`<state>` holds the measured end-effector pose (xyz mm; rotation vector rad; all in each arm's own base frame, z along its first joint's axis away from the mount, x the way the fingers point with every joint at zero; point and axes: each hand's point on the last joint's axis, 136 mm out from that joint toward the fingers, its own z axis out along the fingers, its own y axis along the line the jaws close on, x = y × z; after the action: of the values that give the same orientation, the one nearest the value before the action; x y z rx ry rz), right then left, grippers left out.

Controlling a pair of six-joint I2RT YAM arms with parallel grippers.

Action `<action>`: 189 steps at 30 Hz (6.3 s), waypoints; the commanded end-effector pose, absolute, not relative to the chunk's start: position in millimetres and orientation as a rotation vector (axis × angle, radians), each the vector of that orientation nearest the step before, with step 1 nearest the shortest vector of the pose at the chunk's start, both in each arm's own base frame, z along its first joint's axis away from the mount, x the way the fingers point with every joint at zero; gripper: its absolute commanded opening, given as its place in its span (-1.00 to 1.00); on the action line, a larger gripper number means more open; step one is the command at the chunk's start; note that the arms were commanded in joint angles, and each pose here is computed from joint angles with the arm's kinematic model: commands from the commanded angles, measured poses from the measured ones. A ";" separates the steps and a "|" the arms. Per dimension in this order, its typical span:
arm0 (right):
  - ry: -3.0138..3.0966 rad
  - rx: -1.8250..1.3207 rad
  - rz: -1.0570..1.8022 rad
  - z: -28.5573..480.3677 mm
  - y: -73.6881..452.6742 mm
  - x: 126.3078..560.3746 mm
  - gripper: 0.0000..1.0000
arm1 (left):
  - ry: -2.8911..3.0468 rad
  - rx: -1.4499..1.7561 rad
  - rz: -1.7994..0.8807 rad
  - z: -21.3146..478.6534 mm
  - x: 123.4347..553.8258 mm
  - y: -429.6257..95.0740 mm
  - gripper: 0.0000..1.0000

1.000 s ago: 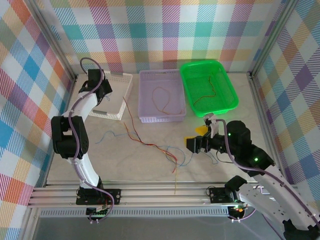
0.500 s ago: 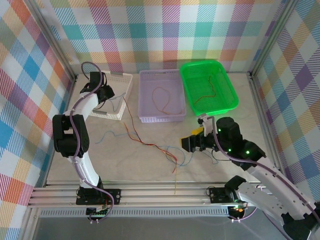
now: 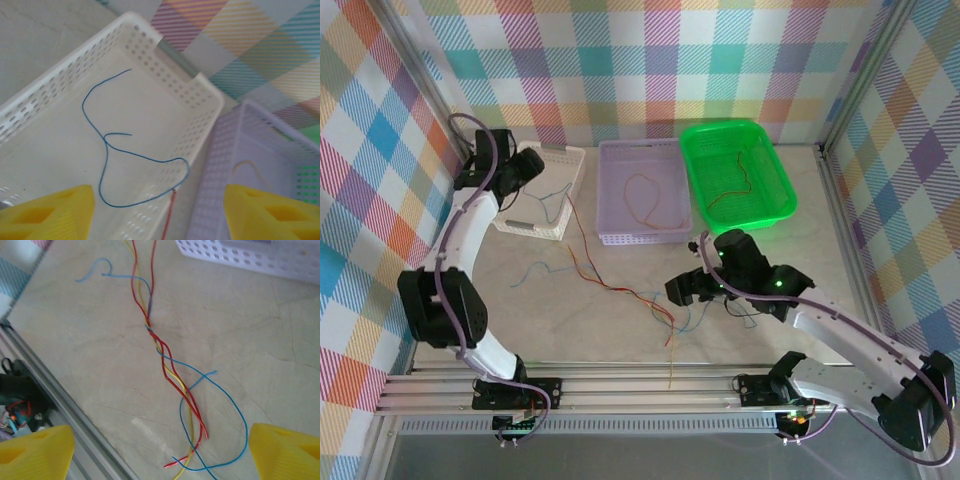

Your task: Untangle the cables

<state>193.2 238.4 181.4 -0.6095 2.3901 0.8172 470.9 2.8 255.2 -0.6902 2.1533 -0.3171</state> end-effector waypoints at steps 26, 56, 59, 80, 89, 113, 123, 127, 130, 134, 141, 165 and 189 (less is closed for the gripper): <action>2.807 -0.636 0.358 48.9 243.7 222.4 0.23 | 2.087 -0.751 -0.612 260.3 283.7 -40.9 1.00; 2.355 -0.566 0.480 226.7 251.4 256.6 -1.00 | 2.164 -0.644 -0.816 216.9 267.9 -86.1 1.00; 2.243 -0.591 0.596 275.5 259.3 250.2 -1.00 | 2.182 -0.596 -0.839 213.8 269.0 -100.1 1.00; 2.032 -0.808 1.024 370.4 312.0 218.1 -1.00 | 1.891 -0.082 -1.381 282.2 258.0 -226.1 1.00; 2.040 -0.831 1.121 365.7 325.7 214.2 -1.00 | 1.873 0.176 -1.457 282.1 229.1 -261.2 1.00; 2.062 -0.774 1.176 360.9 315.6 201.5 -1.00 | 2.012 0.221 -1.250 252.9 260.3 -288.7 -1.00; 1.977 -0.672 1.215 319.3 288.5 183.2 0.41 | 2.015 -0.062 -1.223 277.3 295.2 -284.3 -1.00; 2.024 -0.680 1.295 277.6 298.1 178.0 0.42 | 1.989 -0.122 -1.265 297.8 303.8 -288.8 -1.00; 1.985 -0.668 1.347 259.8 307.2 178.9 0.41 | 1.972 -0.170 -1.280 308.4 306.1 -287.5 -1.00; 1.967 -0.698 1.274 234.8 323.3 185.0 0.42 | 1.935 -0.224 -1.294 325.2 306.8 -283.6 -1.00; 1.926 -0.668 1.202 208.1 343.9 202.0 0.41 | 1.870 -0.248 -1.308 351.8 303.2 -283.3 -1.00; 1.850 -0.693 1.149 173.7 402.7 208.6 -0.36 | 1.703 -0.299 -1.283 413.1 298.1 -259.3 -1.00; 2.243 -0.399 0.646 96.3 281.2 243.9 -1.00 | 1.681 -0.364 -0.837 477.6 322.7 -129.2 -1.00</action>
<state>233.8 316.1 108.9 -0.5368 2.1591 0.7523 325.4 -137.8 475.1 -0.3856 1.6518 -0.8566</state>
